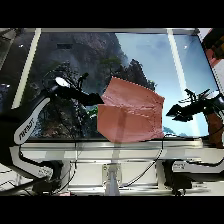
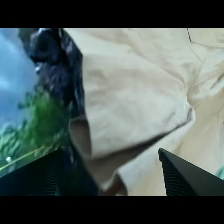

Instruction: Fold the clothes and pants, and hang the long-sleeved shirts on hangers.

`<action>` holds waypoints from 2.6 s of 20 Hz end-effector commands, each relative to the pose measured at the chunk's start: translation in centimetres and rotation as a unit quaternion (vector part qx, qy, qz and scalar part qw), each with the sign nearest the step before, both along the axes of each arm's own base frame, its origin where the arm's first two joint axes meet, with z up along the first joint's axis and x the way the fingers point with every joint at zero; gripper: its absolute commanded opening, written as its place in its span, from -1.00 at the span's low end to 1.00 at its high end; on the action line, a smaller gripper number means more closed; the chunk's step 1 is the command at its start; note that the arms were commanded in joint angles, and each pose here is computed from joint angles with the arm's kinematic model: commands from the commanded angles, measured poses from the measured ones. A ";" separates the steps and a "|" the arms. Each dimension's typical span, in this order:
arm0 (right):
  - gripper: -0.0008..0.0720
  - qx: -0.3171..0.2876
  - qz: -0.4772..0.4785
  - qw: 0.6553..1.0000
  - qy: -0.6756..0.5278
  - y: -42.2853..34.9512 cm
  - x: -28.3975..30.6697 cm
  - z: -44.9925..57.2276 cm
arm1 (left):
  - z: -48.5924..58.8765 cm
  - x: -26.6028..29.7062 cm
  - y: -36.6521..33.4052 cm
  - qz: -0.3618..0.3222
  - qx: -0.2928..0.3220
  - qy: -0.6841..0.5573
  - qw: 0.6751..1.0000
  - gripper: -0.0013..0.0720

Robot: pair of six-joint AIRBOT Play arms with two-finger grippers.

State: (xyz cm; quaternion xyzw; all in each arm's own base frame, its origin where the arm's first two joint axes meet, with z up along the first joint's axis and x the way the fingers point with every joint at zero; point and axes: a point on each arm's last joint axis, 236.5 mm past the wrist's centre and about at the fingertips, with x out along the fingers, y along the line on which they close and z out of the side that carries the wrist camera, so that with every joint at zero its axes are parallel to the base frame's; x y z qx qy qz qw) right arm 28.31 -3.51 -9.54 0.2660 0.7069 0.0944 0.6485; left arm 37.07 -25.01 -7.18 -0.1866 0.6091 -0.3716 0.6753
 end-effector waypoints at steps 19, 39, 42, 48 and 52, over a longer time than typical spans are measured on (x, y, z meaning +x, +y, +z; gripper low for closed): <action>-0.42 0.050 0.042 0.997 -0.042 10.0 4.1 -3.0 | -1.9 1.1 -5.5 0.006 0.018 -0.073 0.997 -0.67; -0.91 -0.030 -0.035 0.919 -0.392 13.6 24.6 9.1 | 8.6 16.2 -0.3 0.188 0.029 -0.296 0.936 -0.93; -0.91 -0.081 -0.041 0.888 -0.451 14.1 26.8 10.3 | 7.8 17.8 0.7 0.218 0.045 -0.312 0.923 -0.93; 0.08 -0.086 -0.028 0.893 -0.441 14.4 26.6 9.0 | 7.7 18.2 1.0 0.226 0.049 -0.317 0.920 0.94; 0.24 -0.072 -0.020 0.908 -0.412 13.1 25.4 8.6 | 7.2 16.4 0.5 0.191 0.036 -0.283 0.939 0.94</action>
